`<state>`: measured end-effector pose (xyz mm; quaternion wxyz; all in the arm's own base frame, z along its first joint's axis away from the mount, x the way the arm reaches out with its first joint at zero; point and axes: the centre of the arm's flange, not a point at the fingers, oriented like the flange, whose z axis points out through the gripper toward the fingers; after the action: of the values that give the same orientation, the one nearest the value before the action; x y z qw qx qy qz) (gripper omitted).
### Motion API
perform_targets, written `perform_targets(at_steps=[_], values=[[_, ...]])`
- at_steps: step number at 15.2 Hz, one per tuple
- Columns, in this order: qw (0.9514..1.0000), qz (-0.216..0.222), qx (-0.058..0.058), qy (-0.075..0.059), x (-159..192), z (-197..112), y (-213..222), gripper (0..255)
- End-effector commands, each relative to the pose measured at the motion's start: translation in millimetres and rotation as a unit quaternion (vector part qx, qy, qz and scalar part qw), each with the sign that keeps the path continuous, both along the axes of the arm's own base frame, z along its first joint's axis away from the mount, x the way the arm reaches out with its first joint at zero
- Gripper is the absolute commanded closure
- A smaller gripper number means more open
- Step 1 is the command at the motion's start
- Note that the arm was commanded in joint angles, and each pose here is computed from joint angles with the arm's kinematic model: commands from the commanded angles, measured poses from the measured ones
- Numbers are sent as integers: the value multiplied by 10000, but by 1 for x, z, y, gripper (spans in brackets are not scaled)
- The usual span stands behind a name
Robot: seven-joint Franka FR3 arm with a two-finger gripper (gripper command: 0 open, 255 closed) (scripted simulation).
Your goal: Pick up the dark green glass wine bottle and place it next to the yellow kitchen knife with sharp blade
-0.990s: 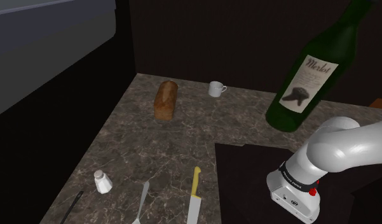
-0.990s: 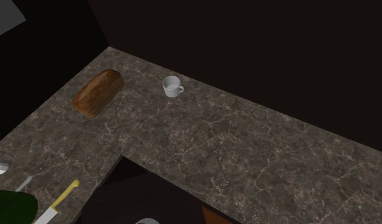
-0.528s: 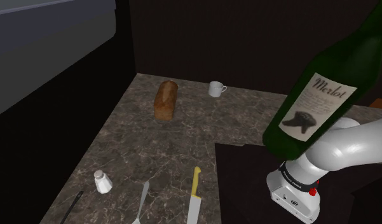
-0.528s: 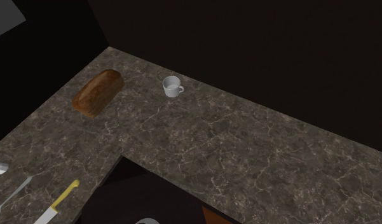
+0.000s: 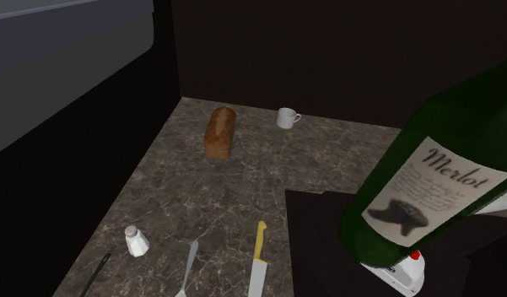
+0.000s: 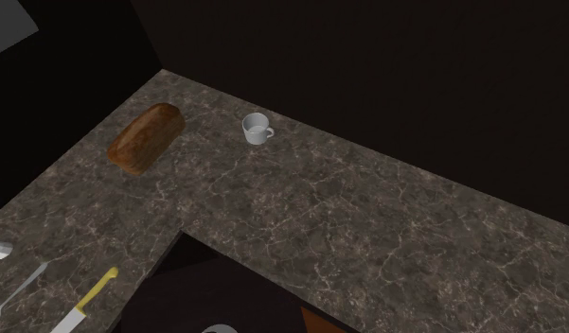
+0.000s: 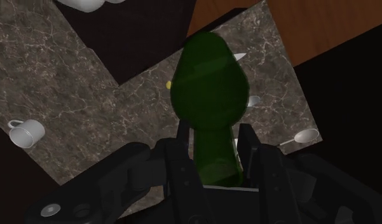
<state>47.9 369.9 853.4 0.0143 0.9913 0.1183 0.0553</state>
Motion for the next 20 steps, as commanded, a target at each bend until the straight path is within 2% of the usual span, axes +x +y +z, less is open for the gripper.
perform_targets(at_steps=[1,3,20], values=[[10000,-4,17,5,-9,1,24,255],[10000,-4,17,5,-16,1,44,255],[10000,-4,18,5,-16,-88,44,255]])
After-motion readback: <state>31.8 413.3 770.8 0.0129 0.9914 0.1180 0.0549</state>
